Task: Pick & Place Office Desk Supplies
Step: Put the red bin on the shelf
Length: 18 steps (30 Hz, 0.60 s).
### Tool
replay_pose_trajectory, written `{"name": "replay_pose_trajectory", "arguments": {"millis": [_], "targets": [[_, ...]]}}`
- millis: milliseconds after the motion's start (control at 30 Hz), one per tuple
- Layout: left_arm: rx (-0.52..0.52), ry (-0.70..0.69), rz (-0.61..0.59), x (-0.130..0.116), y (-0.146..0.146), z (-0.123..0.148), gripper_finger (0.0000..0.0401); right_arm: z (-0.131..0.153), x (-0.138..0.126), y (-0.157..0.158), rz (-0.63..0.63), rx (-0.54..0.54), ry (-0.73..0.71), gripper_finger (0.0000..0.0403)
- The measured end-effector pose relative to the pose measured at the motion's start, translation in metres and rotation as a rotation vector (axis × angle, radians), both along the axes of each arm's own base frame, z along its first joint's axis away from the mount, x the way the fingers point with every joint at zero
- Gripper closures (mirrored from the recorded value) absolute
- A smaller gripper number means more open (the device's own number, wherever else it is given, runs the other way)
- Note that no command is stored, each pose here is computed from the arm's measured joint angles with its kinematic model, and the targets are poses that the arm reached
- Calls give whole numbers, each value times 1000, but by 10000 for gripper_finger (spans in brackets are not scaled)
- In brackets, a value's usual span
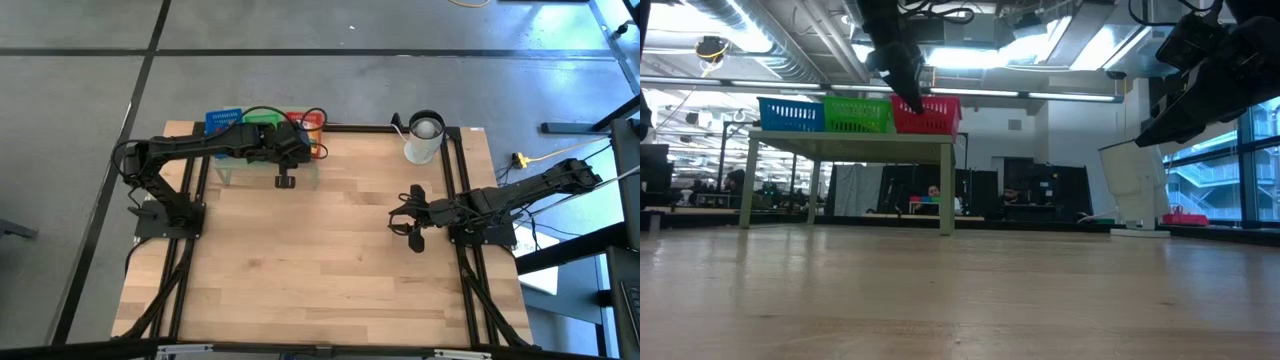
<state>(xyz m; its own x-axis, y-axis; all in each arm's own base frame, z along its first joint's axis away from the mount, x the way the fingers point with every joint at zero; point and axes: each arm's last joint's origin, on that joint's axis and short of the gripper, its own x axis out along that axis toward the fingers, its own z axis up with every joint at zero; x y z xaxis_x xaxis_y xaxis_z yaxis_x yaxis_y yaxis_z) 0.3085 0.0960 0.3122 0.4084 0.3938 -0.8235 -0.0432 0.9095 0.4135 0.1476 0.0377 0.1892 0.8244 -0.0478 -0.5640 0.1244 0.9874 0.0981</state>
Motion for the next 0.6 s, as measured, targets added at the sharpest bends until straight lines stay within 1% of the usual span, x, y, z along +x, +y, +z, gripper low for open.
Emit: {"name": "replay_pose_trajectory", "arguments": {"millis": [200, 467, 600], "targets": [[-1, 0, 0, 0, 0, 0, 381, 0, 0, 0, 0, 0, 0, 211], [7, 3, 4, 0, 0, 0, 335, 0, 0, 0, 0, 0, 0, 211], [37, 6, 41, 0, 0, 0, 315, 0, 0, 0, 0, 0, 0, 211]]}}
